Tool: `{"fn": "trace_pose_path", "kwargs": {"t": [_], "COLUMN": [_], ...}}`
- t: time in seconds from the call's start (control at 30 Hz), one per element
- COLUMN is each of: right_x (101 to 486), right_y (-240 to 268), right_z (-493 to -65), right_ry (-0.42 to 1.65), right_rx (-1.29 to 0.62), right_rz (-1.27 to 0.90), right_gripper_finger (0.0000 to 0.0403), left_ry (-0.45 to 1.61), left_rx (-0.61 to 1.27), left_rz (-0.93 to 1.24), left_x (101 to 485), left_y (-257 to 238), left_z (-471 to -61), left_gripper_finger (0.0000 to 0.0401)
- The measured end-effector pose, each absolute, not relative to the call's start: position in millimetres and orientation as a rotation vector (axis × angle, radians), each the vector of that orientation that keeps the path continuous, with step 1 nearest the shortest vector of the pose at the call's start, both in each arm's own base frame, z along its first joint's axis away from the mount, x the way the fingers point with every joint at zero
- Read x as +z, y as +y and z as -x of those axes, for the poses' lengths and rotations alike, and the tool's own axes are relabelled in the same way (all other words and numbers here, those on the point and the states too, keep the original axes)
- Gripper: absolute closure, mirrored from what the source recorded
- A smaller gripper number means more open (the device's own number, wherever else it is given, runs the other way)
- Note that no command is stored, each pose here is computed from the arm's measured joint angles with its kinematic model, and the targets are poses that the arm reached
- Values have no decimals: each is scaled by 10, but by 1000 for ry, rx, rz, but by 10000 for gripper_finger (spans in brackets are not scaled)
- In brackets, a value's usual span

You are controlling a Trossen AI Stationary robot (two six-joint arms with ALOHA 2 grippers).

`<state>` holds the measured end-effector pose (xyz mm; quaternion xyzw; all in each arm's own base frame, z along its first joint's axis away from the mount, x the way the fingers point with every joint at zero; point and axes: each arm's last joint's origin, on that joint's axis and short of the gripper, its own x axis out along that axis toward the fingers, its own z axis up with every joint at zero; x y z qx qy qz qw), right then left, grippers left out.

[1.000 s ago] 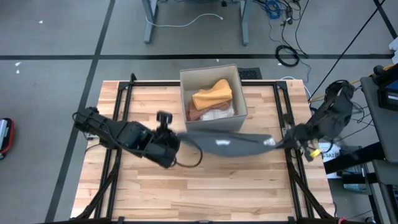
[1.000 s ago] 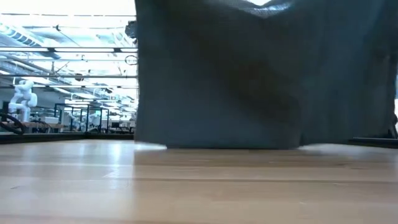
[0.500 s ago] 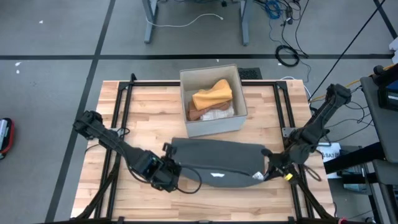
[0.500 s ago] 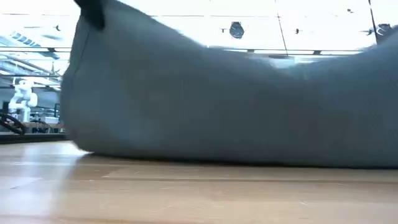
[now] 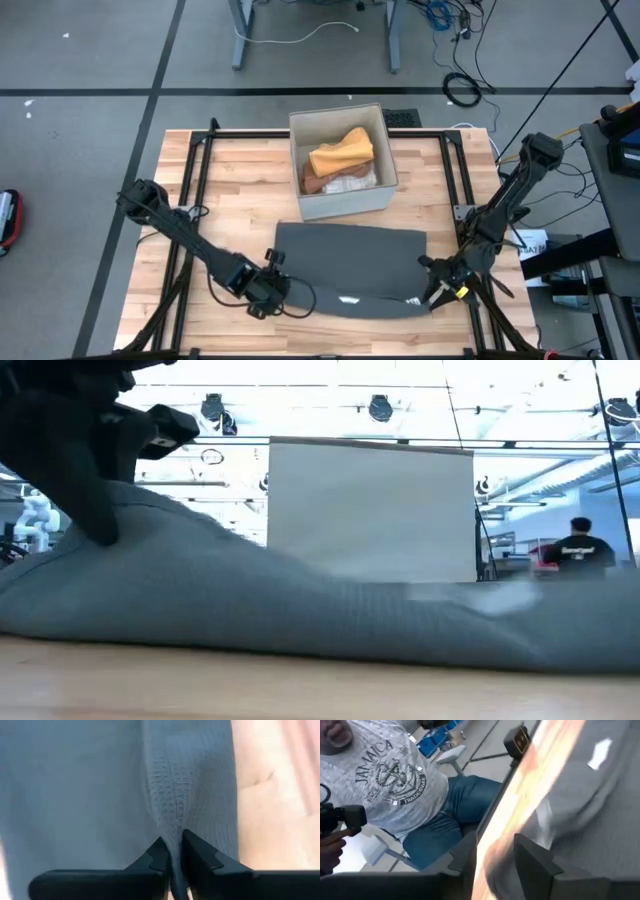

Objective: Fold towel
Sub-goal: Fold the orange towel

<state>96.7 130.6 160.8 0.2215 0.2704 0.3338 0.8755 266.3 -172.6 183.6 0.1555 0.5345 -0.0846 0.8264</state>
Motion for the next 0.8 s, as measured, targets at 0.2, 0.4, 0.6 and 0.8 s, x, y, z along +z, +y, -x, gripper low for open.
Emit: {"fn": "trace_pose_path", "kwargs": {"t": [0.2, 0.4, 0.6, 0.8], "right_x": [1496, 1447, 1396, 1314], "right_y": [1341, 1354, 1325, 1329], "right_z": [-993, -1018, -1059, -1085], "right_ry": [653, 653, 588, 604], "right_rx": [643, 601, 436, 356], "right_rz": [-496, -477, -426, -424], "right_gripper_finger": [263, 250, 253, 254], "left_ry": [1062, 1039, 1038, 1037], "left_rx": [-227, -251, -259, -259], "left_rz": [-315, -301, -287, -273], "left_x": [1834, 1844, 1844, 1844], "left_y": [-1867, -1977, -2048, -2105], "left_z": [-2636, -2580, -2525, -2477], "left_gripper_finger": [323, 312, 311, 311]}}
